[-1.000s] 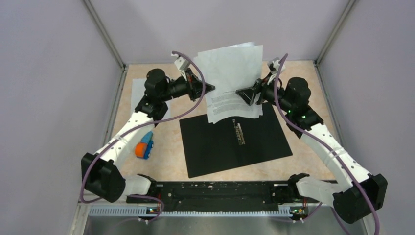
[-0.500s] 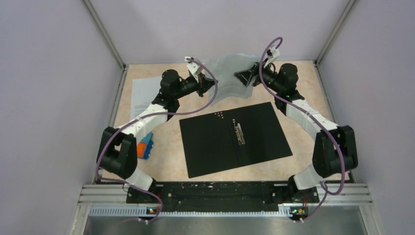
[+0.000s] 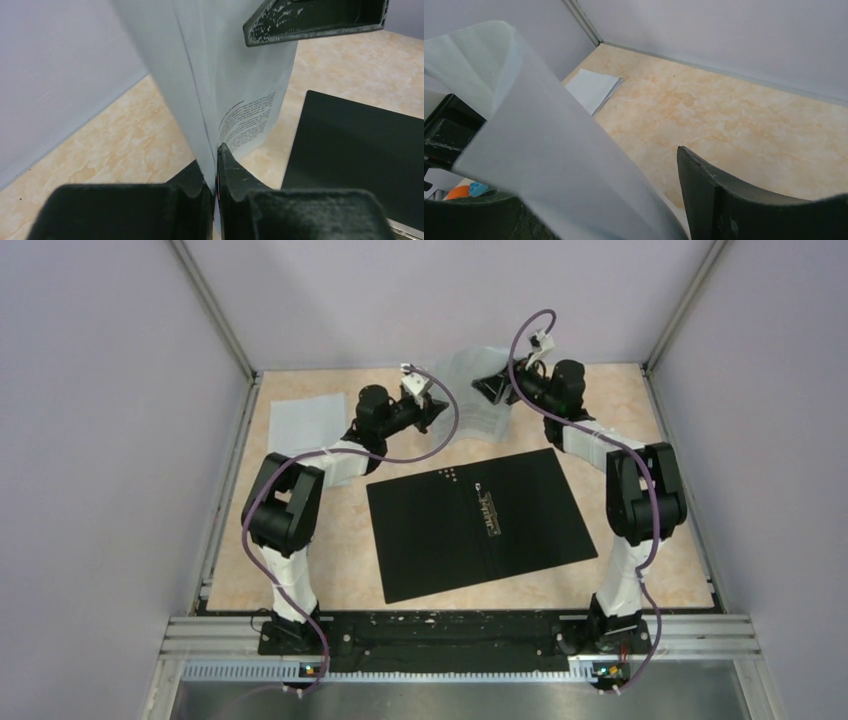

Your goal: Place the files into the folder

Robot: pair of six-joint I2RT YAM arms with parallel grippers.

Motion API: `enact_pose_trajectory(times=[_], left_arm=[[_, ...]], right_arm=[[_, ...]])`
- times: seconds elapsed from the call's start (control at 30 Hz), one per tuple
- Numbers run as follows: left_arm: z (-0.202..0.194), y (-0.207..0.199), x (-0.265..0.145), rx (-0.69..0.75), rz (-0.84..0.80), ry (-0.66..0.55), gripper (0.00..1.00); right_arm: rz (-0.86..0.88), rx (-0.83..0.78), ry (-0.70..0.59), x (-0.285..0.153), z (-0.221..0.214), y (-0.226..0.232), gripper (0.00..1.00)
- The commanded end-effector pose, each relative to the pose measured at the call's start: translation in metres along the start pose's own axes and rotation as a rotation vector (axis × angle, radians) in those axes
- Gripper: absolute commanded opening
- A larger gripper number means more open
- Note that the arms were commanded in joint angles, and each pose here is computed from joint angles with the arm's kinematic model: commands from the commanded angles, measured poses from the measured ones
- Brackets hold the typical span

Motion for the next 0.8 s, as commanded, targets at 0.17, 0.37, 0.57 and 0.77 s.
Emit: enact_pose_trajectory(times=[0.17,0.37,0.57,0.77], left_arm=[[0.015,0.018,0.008,0.079,0.064,-0.124,0.33],[0.014,0.023,0.008,0.076,0.091,-0.129,0.33],[0.043,0.017,0.018,-0.006,0.050,-0.160,0.00],[0.096,-0.026,0.023,-0.208,-0.030,-0.152,0.00]], right_arm=[[0.038,-0.031,-0.058,0.005,-0.004,-0.011,0.68],[0.034,-0.014,-0.062,0.005,-0.007,-0.013,0.68],[-0.010,-0.019,-0.045,0.003,0.017,-0.008,0.54],[-0.249,-0.105,0.045,-0.023,0.069,0.004,0.25]])
Point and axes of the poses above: each gripper's point midway between its finger pads, its own x axis out along the fingers, its own y axis along the line the jaws close on, z = x × y, the point moved 1 cm from there along -x, back along the fingers, and after that the axes turned 4 degrees about -x, right-handed, at the moved point
